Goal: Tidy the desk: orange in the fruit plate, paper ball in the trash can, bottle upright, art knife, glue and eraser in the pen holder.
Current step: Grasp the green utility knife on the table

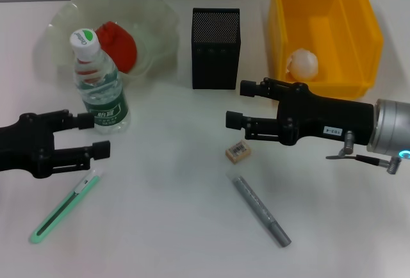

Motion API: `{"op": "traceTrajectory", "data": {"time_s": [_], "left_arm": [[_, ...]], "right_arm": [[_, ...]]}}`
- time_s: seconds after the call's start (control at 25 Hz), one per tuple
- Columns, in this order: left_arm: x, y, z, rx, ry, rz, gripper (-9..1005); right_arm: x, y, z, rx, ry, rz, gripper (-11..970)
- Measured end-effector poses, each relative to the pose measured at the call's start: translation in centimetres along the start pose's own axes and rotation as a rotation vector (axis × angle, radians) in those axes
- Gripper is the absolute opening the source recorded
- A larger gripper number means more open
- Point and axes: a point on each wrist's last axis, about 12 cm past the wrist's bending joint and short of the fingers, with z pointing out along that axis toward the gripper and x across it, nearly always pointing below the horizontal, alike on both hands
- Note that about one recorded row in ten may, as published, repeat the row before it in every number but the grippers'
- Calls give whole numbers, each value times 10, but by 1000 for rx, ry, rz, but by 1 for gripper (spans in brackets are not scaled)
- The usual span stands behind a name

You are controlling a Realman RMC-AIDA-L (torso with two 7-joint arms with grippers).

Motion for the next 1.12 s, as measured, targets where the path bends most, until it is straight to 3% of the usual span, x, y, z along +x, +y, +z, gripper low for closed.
{"op": "traceTrajectory", "data": {"time_s": [0.24,0.52,0.72,1.12], "left_arm": [[-43,-3,0,-133,295,-79,776],[-81,-12,36,-255,631,-61,775],[-85,-19,74,-273,814,-17,774],[-79,-14,91,-271,864,-51,772]], "right_arm": [[1,-7,7,33,8,4,829],[-2,-14,18,54,9,19,829],[0,-15,18,65,4,32,829],[4,-14,16,72,8,39,829]]}}
